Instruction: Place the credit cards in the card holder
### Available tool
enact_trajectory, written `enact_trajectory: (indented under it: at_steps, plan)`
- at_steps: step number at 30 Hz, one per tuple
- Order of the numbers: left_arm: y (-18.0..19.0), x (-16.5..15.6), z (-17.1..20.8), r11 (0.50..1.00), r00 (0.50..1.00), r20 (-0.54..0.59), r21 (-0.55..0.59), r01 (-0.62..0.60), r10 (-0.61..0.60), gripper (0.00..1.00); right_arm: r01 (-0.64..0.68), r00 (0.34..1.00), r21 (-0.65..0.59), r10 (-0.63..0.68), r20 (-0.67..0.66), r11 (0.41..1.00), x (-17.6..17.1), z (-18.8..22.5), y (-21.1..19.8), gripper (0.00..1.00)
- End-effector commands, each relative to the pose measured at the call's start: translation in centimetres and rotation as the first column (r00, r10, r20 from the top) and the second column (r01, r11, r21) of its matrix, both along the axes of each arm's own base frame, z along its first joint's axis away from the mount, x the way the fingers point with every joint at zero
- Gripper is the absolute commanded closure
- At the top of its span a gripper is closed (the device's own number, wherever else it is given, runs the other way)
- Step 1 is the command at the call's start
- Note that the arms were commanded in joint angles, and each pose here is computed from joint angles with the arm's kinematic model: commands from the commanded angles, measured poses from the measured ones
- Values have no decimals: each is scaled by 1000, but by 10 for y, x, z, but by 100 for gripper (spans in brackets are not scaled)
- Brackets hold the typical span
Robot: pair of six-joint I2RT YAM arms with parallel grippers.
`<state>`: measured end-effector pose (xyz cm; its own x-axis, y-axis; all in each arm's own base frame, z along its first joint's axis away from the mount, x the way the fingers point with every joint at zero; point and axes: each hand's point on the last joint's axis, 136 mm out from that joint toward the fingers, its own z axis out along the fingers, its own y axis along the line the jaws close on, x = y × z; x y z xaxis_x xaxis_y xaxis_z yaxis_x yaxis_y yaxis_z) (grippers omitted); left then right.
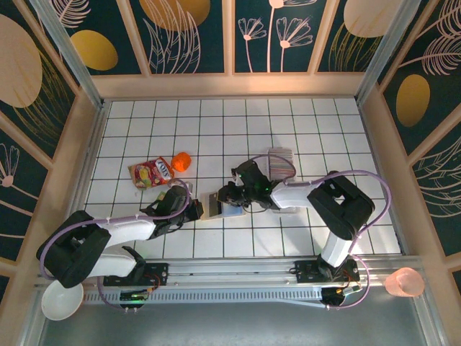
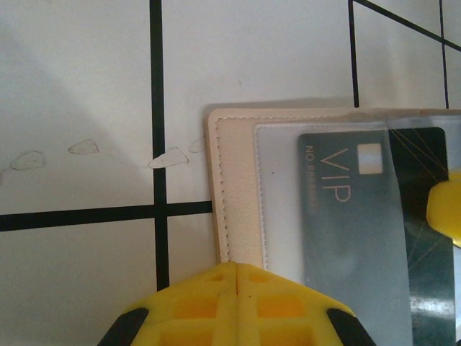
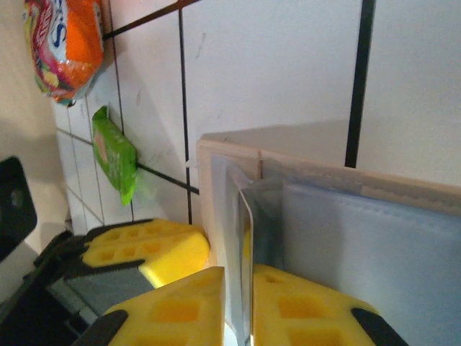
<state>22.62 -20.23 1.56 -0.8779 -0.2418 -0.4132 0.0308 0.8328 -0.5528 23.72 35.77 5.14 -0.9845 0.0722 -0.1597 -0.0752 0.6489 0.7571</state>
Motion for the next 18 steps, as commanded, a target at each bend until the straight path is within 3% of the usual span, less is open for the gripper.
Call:
enact_trajectory:
  at_steps: [1,18]
  plan:
    - [5,-13,-10,1000,999,-45,21,23,-22,100,-1,999,-115,6,43,993,2,-9,-8,80]
    - [6,-16,-9,1000,999,-36,1,17,-17,100,-54,995,-181,67,67,982,-4,-11,18,82]
